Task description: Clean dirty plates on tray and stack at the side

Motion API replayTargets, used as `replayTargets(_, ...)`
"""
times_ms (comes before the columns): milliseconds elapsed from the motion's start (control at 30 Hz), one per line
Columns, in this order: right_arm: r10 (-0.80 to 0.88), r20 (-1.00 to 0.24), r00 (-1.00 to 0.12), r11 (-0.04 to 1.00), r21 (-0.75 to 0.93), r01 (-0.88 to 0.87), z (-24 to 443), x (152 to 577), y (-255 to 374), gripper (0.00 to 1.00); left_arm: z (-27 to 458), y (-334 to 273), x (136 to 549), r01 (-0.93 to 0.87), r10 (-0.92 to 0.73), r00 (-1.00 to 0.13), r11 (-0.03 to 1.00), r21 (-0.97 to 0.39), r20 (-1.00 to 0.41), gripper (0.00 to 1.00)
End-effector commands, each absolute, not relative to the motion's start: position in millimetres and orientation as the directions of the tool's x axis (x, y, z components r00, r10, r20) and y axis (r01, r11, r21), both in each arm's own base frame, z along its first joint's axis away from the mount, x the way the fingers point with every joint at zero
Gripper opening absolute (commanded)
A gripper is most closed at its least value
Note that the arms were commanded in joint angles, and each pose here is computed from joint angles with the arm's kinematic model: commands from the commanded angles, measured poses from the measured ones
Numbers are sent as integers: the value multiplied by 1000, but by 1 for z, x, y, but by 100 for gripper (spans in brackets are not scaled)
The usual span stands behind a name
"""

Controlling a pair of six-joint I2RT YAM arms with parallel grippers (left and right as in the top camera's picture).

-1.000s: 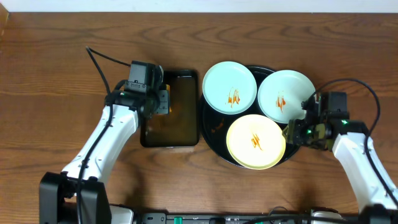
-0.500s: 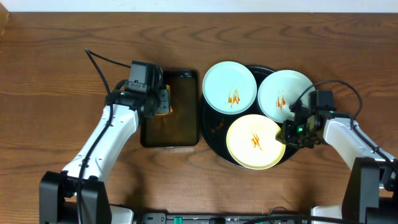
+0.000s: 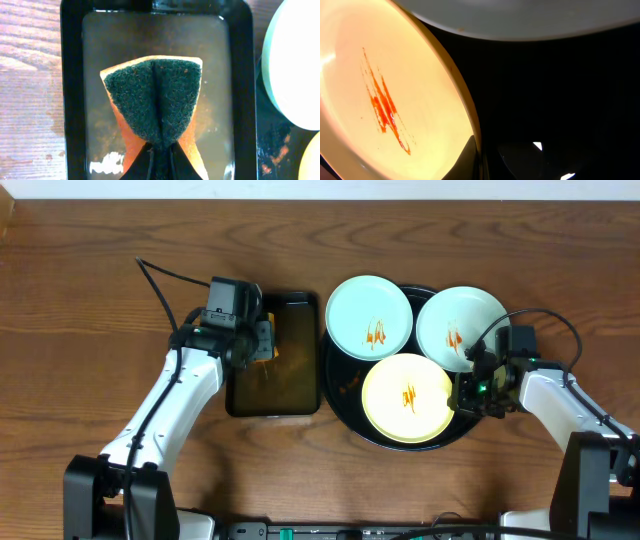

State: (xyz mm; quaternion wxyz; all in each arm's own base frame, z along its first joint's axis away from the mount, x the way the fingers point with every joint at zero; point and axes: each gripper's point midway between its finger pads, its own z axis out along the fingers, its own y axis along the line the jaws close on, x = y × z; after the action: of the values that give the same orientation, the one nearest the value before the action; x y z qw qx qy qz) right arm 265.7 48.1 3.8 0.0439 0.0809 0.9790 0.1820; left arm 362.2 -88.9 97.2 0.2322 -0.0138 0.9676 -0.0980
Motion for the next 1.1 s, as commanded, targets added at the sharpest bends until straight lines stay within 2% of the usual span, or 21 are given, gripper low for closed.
replayTargets(0,170,-55,-984,929,342,141,1,264,46,1,104,-92,369,22,-81,-878,978,-210,-472,8)
replayTargets(233,171,-60,-984,941,307,145,-1,264,40,1,122,-95,383,42,-90,-832,974,-224,-547,7)
replayTargets(467,171,-72,-983,941,309,141,-1,267,40,1,175,-96,407,88,-107,-689,969,-230,-717,7)
replayTargets(733,171,-79,-982,941,310,139,0,269,40,1,206,-96,419,105,-124,-594,967,-230,-794,7)
replayTargets(933,171,-80,-982,941,310,138,0,269,40,1,209,-96,419,108,-126,-588,967,-232,-799,7)
replayTargets(1067,162,-77,-984,942,310,131,0,268,42,1,189,-94,408,85,-118,-656,970,-227,-745,7)
